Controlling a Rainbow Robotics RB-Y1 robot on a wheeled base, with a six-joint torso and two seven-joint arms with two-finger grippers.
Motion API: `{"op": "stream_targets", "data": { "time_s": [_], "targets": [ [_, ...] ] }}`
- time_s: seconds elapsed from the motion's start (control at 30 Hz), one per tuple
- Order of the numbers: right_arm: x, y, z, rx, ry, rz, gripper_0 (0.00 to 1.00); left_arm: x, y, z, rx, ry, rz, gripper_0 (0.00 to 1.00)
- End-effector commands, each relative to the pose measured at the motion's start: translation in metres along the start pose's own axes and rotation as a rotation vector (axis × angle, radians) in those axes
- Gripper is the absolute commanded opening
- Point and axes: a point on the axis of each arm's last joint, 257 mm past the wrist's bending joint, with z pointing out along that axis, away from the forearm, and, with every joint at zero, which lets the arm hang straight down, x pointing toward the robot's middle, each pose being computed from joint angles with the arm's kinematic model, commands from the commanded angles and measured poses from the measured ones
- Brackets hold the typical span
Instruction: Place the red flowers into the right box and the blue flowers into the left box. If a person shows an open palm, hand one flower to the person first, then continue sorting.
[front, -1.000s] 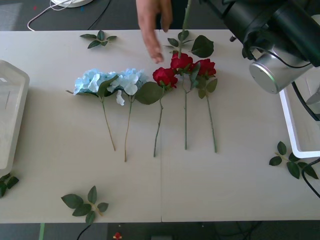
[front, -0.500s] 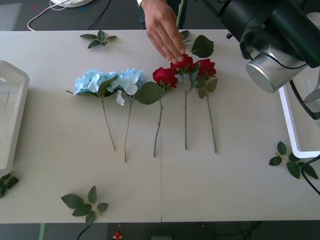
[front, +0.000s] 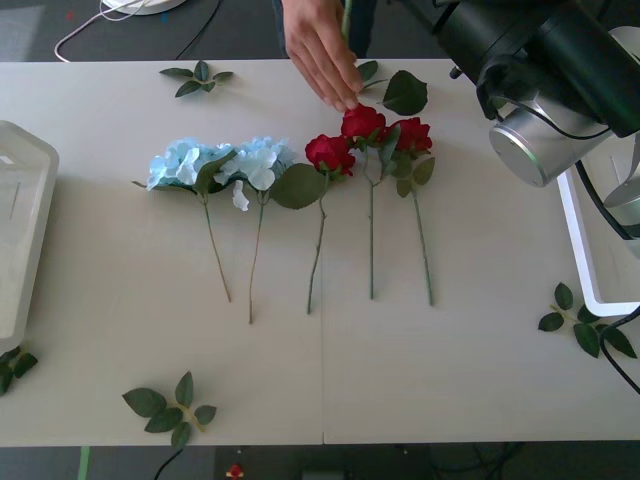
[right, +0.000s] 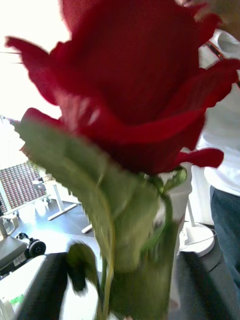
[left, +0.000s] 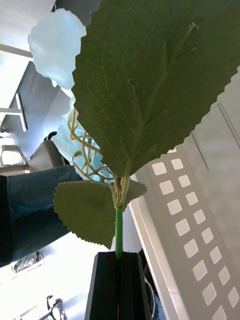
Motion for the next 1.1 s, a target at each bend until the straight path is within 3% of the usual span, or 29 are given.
{"op": "stream_targets", "data": {
  "time_s": [0.03,0.33,0.6,0.73,0.8,0.87,1.1],
  "targets": [
    [-0.021,0.024,0.014,-0.054,-0.049,-0.007,1.0,0.003,-0.005,0.0,0.005,-0.005,-0.071,0.0],
    [0.015,0.004,-0.007,0.031,0.099,0.039,1.0,0.003,-0.005,0.0,0.005,-0.005,-0.071,0.0],
    [0.093,-0.05,-0.086,0.29,0.477,0.138,1.0,0.003,-0.005,0.0,0.005,-0.005,-0.071,0.02],
    [0.144,-0.081,-0.141,0.446,0.703,0.198,1.0,0.003,-0.005,0.0,0.005,-0.005,-0.071,0.25],
    [0.162,-0.098,-0.166,0.538,0.79,0.225,1.0,0.003,-0.005,0.0,0.005,-0.005,-0.071,0.41],
    [0.182,-0.116,-0.195,0.644,0.876,0.255,1.0,0.003,-0.005,0.0,0.005,-0.005,-0.071,0.63],
    [0.234,-0.143,-0.228,0.773,1.021,0.265,1.0,0.003,-0.005,0.0,0.005,-0.005,-0.071,0.88]
  ]
}}
